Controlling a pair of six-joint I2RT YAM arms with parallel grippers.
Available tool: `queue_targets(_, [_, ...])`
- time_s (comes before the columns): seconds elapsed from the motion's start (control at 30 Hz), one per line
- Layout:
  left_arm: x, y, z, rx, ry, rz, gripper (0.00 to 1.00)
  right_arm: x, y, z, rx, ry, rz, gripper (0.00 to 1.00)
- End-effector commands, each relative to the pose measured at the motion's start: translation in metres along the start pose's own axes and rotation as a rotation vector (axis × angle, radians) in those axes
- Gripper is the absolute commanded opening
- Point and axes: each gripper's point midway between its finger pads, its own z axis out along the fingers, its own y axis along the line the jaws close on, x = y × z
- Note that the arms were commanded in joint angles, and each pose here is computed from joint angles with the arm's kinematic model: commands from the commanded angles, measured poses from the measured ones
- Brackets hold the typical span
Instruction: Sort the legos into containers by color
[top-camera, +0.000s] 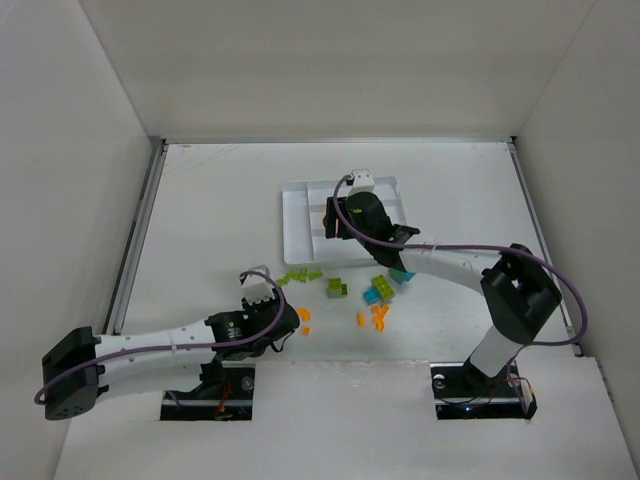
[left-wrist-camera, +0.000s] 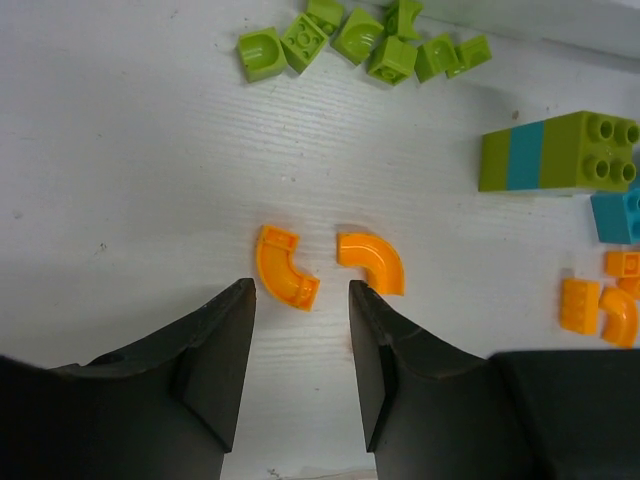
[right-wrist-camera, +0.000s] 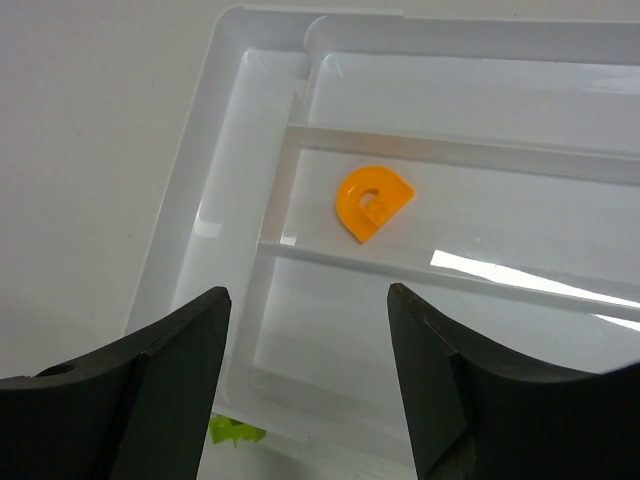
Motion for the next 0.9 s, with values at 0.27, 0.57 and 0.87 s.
queue_targets(0.27, [-0.001,0.012,0.017,-0.105,-0.027,0.038,0.43,-0.002,0.018,-0.026,-0.061,-0.048,0.027,0.70])
queue_targets(0.57, [0.015,0.019,0.028,-0.175,0.015,0.151,0.38,-0.002,0.023,-0.047,-0.078,-0.077,0.039,0.70])
queue_targets(0.87, [0.028,0.021,0.033,-0.226,0.050,0.264,0.23,-0.024,0.011,-0.082,-0.084,-0.156,0.074,0.70])
